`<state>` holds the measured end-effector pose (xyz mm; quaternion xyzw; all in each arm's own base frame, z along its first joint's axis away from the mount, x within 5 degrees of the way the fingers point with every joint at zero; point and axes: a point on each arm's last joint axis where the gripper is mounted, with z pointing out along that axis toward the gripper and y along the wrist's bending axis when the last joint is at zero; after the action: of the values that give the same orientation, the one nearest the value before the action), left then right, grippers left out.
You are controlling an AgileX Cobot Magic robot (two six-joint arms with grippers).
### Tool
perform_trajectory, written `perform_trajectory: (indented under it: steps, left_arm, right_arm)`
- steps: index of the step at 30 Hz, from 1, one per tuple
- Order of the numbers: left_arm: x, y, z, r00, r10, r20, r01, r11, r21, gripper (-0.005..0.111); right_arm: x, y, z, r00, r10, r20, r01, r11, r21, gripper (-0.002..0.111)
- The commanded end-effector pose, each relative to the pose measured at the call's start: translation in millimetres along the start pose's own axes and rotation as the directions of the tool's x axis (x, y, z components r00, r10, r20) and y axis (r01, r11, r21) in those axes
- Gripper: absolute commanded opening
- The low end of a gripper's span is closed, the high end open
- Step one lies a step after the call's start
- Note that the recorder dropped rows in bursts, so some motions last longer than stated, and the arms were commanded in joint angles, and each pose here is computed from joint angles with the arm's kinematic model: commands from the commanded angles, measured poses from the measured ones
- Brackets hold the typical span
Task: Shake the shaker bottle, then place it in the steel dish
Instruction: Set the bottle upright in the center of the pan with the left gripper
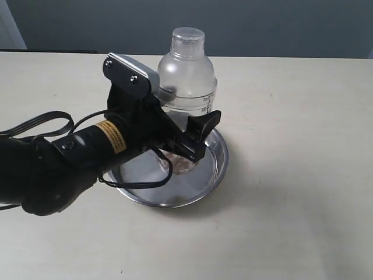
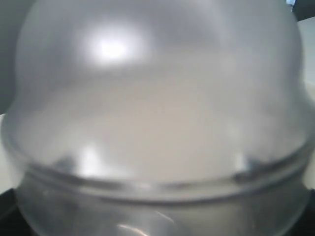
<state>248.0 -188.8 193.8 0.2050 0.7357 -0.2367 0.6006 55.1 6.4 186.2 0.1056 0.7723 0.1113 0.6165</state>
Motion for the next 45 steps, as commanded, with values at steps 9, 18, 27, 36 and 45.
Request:
perform_trajectory:
  steps: [9,18,27,36,45]
  left_arm:
    - [-2.9,2.1,-11.9,0.978,0.009,0.207,-0.009,1.000,0.001,0.000]
    - [29.5,11.0,-11.9,0.982,0.064,0.179,-0.052,0.996,-0.072,0.000]
    - [61.5,15.3,10.7,0.994,0.069,0.084,-0.062,0.994,-0.088,0.000]
    - [69.5,18.9,22.0,0.996,-0.024,0.081,0.033,0.993,-0.111,0.000]
    - [72.9,19.0,22.6,0.997,-0.038,0.072,0.046,0.993,-0.109,0.000]
  right_arm:
    - [-1.0,-0.2,-0.3,1.000,-0.004,0.016,0.004,1.000,0.003,-0.001]
    - [-1.0,-0.2,-0.3,1.000,-0.004,0.016,0.004,1.000,0.003,-0.001]
    - [-1.0,-0.2,-0.3,1.000,-0.004,0.016,0.004,1.000,0.003,-0.001]
    - [-1.0,-0.2,-0.3,1.000,-0.004,0.016,0.004,1.000,0.003,-0.001]
    - [-1.0,-0.2,-0.3,1.000,-0.004,0.016,0.004,1.000,0.003,-0.001]
